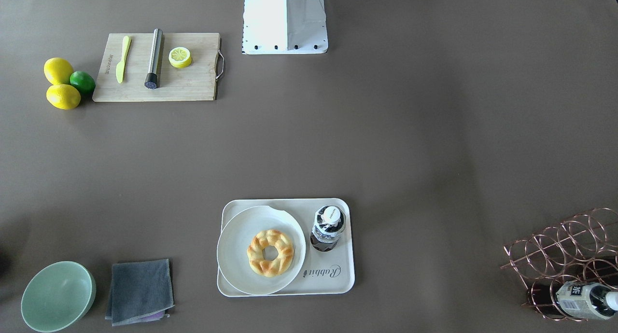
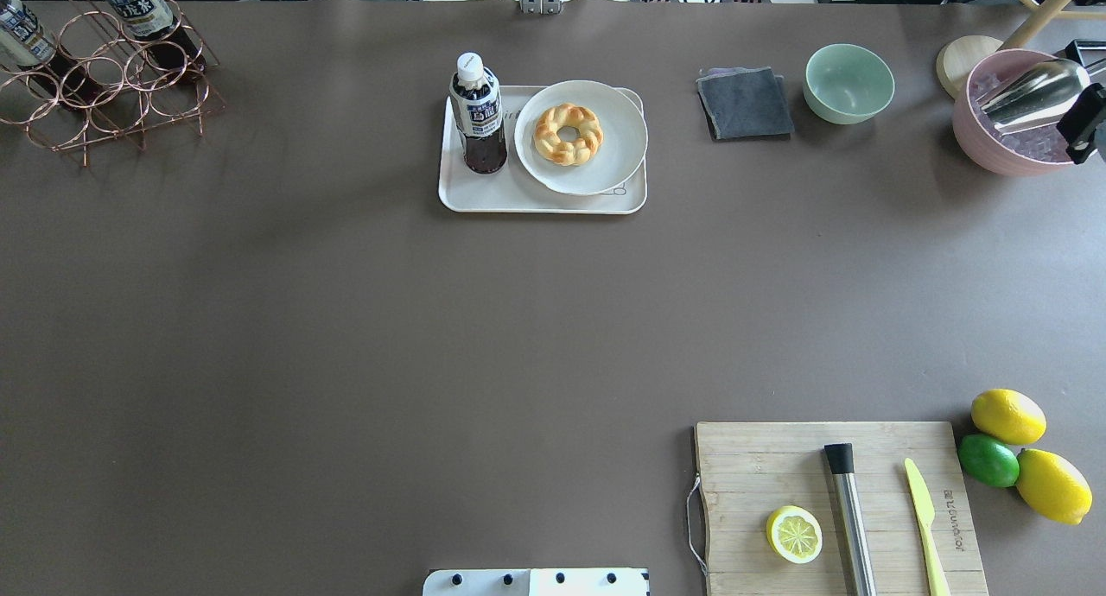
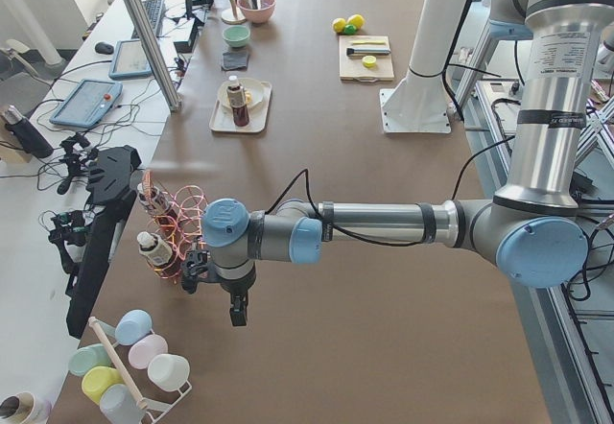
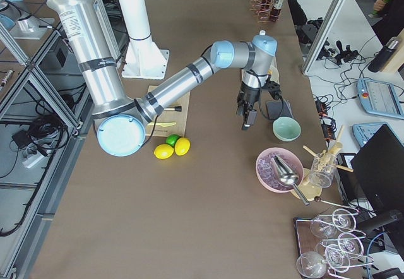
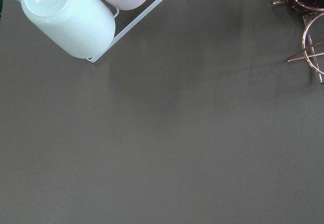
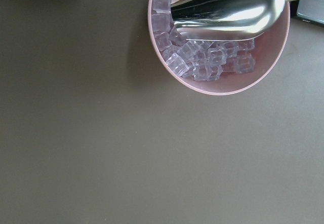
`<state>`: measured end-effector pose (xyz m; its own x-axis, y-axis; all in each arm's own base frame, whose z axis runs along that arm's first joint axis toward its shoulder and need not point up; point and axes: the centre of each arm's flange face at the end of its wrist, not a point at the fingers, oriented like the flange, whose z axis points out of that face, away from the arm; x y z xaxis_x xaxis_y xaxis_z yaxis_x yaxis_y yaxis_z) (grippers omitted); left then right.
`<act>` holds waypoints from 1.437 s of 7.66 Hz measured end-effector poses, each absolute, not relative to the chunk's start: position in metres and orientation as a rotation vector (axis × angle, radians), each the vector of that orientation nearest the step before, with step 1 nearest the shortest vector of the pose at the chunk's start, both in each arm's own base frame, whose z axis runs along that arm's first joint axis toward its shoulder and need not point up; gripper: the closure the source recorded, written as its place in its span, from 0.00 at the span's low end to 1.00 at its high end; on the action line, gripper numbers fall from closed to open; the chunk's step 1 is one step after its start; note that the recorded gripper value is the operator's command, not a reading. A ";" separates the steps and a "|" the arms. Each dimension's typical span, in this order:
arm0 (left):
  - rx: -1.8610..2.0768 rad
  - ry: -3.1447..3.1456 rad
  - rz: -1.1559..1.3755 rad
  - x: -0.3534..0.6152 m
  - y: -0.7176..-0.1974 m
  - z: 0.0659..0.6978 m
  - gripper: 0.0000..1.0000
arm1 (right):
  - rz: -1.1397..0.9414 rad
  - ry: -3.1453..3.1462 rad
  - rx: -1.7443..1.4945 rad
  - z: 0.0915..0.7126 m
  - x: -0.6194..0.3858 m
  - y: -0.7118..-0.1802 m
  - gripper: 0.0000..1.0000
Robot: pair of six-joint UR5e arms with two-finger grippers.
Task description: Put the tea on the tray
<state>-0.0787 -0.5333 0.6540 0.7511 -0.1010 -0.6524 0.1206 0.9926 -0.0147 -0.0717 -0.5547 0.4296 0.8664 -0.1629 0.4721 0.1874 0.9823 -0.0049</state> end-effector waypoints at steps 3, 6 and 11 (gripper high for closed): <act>0.040 0.716 -0.102 -0.073 -0.537 0.648 0.02 | -0.175 -0.616 0.006 0.549 -0.010 -0.547 0.00; 0.039 0.715 -0.100 -0.072 -0.538 0.646 0.02 | -0.174 -0.726 0.002 0.609 0.048 -0.511 0.00; 0.031 0.714 -0.079 -0.060 -0.540 0.646 0.02 | -0.124 -0.780 0.008 0.626 0.077 -0.490 0.00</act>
